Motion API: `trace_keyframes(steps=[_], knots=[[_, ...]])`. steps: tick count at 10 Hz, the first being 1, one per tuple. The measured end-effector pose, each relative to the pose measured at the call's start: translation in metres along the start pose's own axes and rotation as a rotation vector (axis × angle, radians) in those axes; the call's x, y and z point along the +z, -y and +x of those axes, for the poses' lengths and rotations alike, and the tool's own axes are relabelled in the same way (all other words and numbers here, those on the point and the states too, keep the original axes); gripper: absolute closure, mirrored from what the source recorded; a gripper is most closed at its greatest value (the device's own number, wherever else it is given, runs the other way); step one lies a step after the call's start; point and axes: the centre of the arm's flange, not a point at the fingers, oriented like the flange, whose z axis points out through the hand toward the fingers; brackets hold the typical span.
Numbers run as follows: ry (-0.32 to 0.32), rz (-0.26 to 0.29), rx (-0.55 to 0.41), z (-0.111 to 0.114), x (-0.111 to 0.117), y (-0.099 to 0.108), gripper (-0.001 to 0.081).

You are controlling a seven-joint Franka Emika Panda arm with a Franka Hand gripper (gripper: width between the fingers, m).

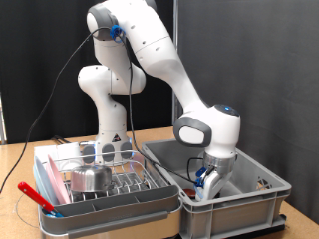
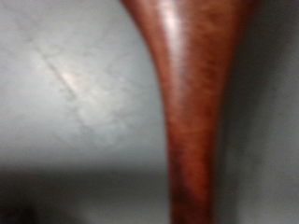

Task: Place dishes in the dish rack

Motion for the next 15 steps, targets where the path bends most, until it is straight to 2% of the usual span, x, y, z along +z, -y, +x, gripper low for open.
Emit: trace_keyframes(steps=[1,2,3,4,5,6,11,15], knots=[[0.000,-0.001,0.004,0.001,0.000,-0.002,0.0259],[0.000,-0.002,0.009,0.002,-0.001,-0.004,0.0259],[0.000,-0.003,0.012,0.003,-0.001,-0.005,0.0438],[-0.002,-0.006,0.016,0.003,-0.001,-0.006,0.0573],[-0.006,-0.009,0.022,0.003,-0.002,-0.006,0.0573],[-0.013,-0.017,0.035,0.002,-0.003,-0.006,0.0731],[-0.047,-0.091,0.074,-0.005,-0.020,0.000,0.0730],[-0.053,-0.190,0.092,-0.014,-0.073,0.008,0.0730]])
